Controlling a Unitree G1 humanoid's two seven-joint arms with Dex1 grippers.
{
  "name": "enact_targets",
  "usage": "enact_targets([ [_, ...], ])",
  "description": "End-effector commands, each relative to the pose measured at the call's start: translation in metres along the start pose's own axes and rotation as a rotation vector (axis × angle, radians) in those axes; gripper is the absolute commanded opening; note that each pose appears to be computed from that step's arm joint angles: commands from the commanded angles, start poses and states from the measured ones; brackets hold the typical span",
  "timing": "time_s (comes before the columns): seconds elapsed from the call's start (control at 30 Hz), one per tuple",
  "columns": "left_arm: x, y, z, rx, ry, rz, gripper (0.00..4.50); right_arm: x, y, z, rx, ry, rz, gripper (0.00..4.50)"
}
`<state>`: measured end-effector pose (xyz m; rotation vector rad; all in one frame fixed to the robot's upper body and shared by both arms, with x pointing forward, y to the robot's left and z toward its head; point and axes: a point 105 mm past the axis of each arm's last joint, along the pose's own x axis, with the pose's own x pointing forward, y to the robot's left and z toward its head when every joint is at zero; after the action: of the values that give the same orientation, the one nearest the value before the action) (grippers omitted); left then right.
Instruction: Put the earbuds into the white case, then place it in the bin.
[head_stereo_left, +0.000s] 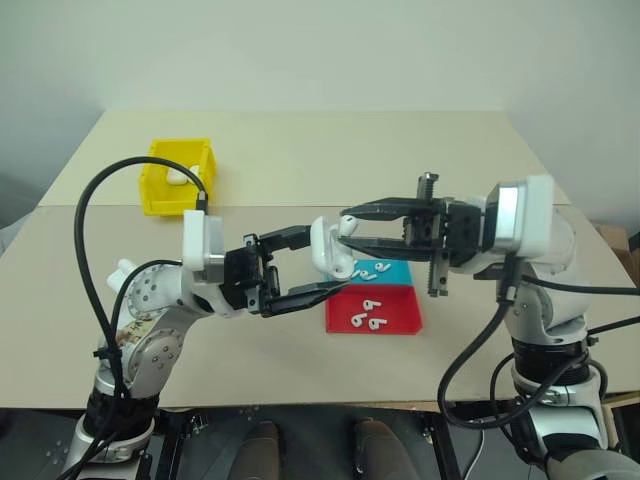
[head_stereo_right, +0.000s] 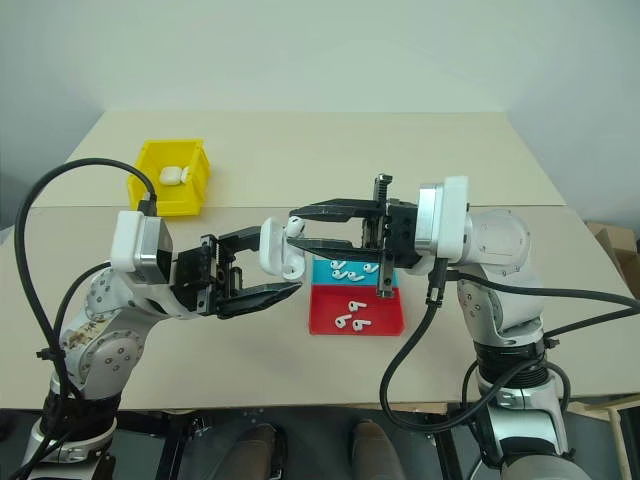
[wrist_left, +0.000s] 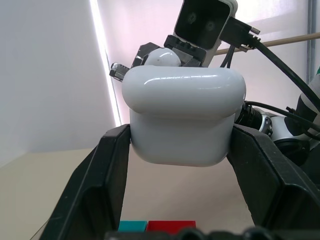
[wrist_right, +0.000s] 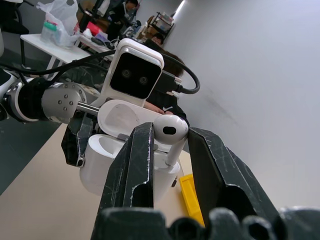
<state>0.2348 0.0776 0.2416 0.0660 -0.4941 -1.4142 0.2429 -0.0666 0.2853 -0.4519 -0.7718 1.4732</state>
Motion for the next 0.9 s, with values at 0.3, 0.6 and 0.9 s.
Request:
enact_targets([
  [0.3,0.004,-0.002,0.010,0.042,-0.017,-0.029,2.79,0.004,-0.001,0.002,-0.051,0.006,0.012,1.26],
  [0.6,0.004,-0.002,0.007,0.043,-0.008,-0.030,2.79,0.006,0.000,-0.002,-0.067,0.014,0.032,1.26],
  [0.9,0.004,-0.003,0.007,0.051,-0.011,-0.029,2.79,0.004,0.008,-0.008,-0.086,0.056,0.101,1.90],
])
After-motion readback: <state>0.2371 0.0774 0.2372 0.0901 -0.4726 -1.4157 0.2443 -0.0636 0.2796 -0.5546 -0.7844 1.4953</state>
